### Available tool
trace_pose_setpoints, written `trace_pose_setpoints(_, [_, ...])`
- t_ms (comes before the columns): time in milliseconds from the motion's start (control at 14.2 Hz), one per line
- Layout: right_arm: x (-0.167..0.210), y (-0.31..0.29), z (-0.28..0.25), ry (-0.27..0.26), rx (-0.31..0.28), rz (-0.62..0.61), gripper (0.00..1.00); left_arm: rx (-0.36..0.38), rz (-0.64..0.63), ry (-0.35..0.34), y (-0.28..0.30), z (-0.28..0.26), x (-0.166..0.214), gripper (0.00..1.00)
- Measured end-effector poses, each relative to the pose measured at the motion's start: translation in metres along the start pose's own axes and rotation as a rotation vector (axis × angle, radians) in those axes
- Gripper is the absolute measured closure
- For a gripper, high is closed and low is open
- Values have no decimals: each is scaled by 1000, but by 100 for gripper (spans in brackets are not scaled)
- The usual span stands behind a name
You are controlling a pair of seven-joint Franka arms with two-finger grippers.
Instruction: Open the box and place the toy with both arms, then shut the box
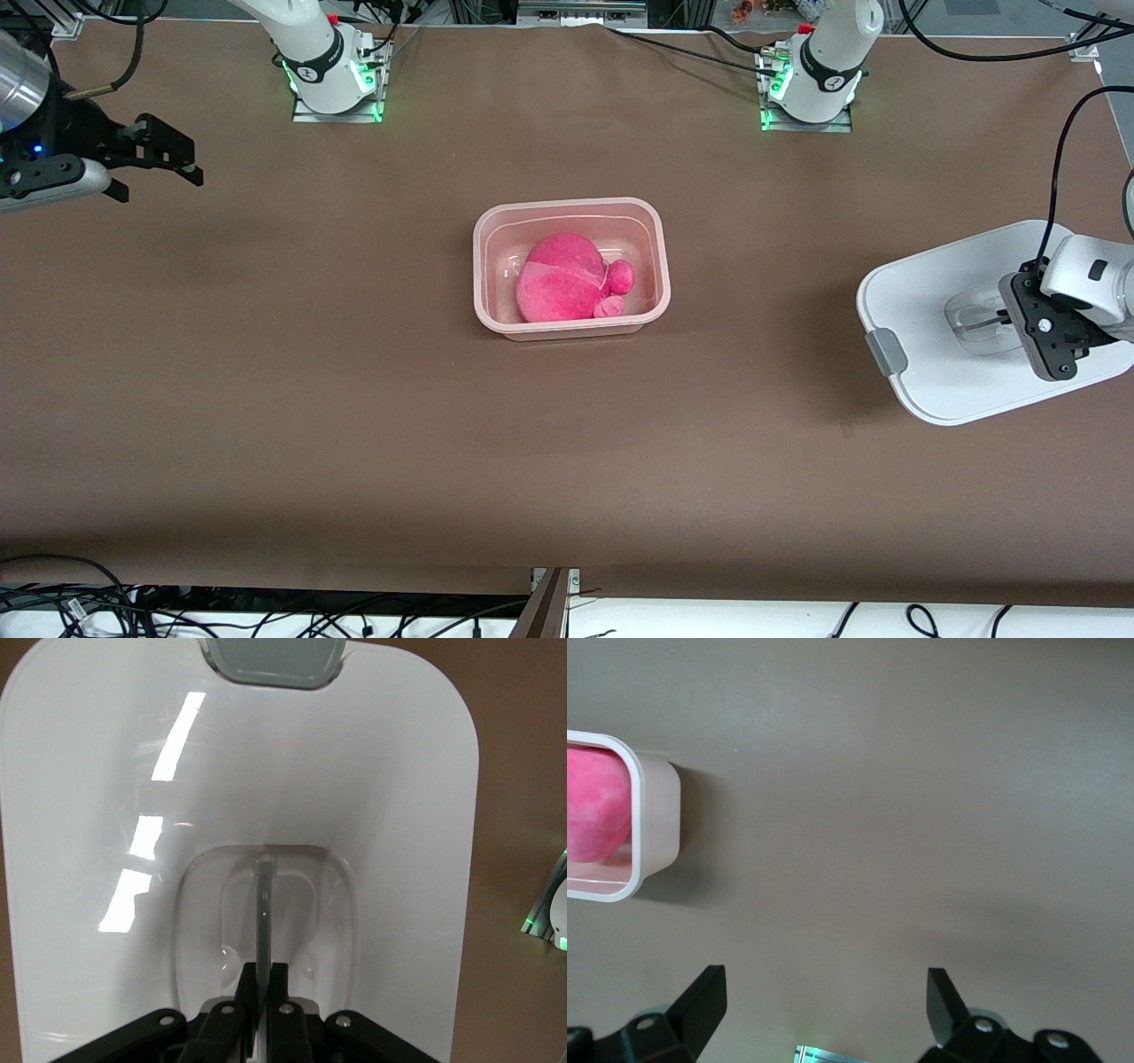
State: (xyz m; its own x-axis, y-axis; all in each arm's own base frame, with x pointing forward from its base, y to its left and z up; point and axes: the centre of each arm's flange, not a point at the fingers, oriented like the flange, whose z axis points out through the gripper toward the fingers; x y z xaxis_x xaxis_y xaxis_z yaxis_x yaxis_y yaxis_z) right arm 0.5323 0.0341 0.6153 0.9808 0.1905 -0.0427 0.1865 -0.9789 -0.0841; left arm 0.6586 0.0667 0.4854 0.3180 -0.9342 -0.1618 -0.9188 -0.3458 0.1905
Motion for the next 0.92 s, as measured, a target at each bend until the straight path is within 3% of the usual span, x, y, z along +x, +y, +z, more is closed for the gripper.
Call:
trace_pose_setpoints(283, [3, -5, -6, 15, -14, -10, 0, 0, 4, 1, 1, 0, 2, 93])
trace_pose_setpoints(494, [4, -6, -16, 30, -48, -16, 0, -3, 43, 25, 8, -3, 28, 93])
trace_pose_setpoints(706, [4, -6, -17, 26, -59, -17, 0, -11, 124, 62, 37, -8, 106, 93])
trace_pose_setpoints(918, [6, -5, -16, 24, -66, -16, 0, -21, 211, 42, 93, -1, 220, 93])
